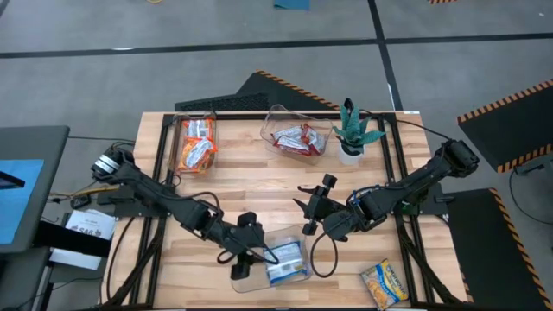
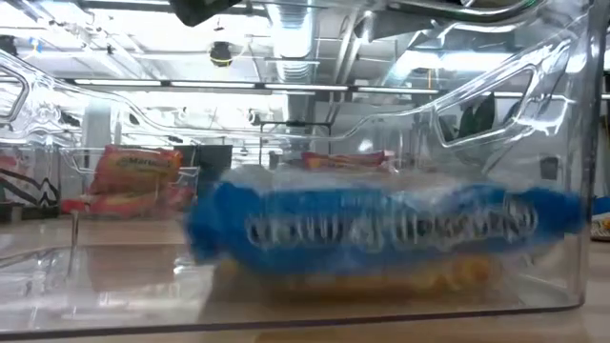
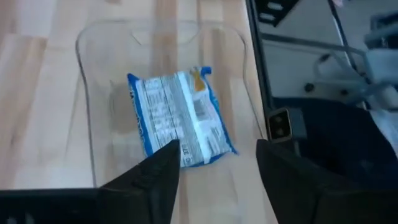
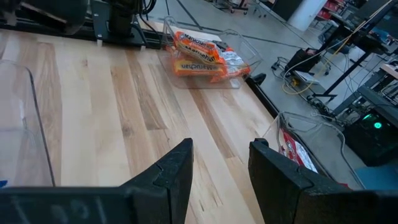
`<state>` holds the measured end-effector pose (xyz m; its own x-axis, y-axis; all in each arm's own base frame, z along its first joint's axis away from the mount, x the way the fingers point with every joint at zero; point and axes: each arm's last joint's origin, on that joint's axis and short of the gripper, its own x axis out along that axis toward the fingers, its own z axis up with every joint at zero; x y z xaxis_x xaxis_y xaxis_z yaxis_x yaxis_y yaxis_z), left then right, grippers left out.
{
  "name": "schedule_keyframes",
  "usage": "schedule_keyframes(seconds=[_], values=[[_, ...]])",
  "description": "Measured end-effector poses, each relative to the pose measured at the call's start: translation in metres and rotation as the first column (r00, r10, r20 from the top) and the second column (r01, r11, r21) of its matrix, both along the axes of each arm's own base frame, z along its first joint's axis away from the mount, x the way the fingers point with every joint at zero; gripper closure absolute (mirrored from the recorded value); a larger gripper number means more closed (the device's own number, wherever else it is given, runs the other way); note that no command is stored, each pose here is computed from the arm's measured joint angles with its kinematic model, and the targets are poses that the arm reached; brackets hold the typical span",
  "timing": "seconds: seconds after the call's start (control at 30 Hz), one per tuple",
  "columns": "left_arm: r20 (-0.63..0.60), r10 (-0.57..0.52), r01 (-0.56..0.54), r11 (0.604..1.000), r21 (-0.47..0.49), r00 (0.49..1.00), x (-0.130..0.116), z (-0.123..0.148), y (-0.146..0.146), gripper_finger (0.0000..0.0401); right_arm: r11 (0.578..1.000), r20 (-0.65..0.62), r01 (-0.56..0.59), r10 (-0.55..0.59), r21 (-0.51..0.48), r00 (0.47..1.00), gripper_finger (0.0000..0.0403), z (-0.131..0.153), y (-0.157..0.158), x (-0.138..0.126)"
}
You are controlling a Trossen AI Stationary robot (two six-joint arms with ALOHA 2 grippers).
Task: Sort Maruchan noodles
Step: Put the top blue noodle pack into the bottom transparent bin
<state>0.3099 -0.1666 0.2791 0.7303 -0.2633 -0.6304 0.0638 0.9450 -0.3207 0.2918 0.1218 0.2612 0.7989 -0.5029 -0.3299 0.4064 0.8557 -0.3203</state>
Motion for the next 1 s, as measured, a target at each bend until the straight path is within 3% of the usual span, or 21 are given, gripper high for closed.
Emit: schedule_keyframes(seconds=[0.13,0.2,0.37,0.47,0.6,0.73,0.87,1.0], values=[[-0.025,-0.016,0.017,0.999,0.043,1.000,-0.009,0.004,0.003,0.0201,1.000,0.000,0.000,0.000,0.000,1.000,0.0227,0.000,0.000,0.000],[-0.005,0.011,-0.011,0.992,0.123,1.000,-0.018,0.010,0.002,0.0201,1.000,0.000,-0.003,0.003,0.001,1.000,0.0227,0.000,0.001,0.000],[0.199,0.082,-0.145,0.932,0.332,0.977,-0.054,0.032,-0.009,0.0204,1.000,-0.003,-0.016,0.016,0.000,1.000,0.0227,0.000,0.005,-0.002],[0.311,0.116,-0.241,0.883,0.403,0.943,-0.079,0.032,-0.012,0.0204,1.000,-0.003,-0.022,0.022,0.000,1.000,0.0227,0.000,0.006,-0.003],[0.466,0.132,-0.349,0.840,0.416,0.875,-0.104,0.017,-0.008,0.0204,1.000,-0.002,-0.022,0.022,0.001,1.000,0.0227,0.000,0.006,-0.003],[0.556,0.066,-0.310,0.881,0.357,0.828,-0.110,-0.009,0.016,0.0204,1.000,0.004,-0.017,0.017,0.006,1.000,0.0227,0.000,0.005,-0.002],[0.647,-0.043,-0.164,0.953,0.256,0.761,-0.101,-0.028,0.058,0.0204,1.000,0.007,-0.007,0.007,0.013,1.000,0.0227,0.000,0.003,-0.001],[0.695,-0.088,-0.041,0.985,0.167,0.713,-0.090,-0.034,0.101,0.0204,1.000,0.002,0.000,0.000,0.012,1.000,0.0227,0.000,0.001,-0.001]])
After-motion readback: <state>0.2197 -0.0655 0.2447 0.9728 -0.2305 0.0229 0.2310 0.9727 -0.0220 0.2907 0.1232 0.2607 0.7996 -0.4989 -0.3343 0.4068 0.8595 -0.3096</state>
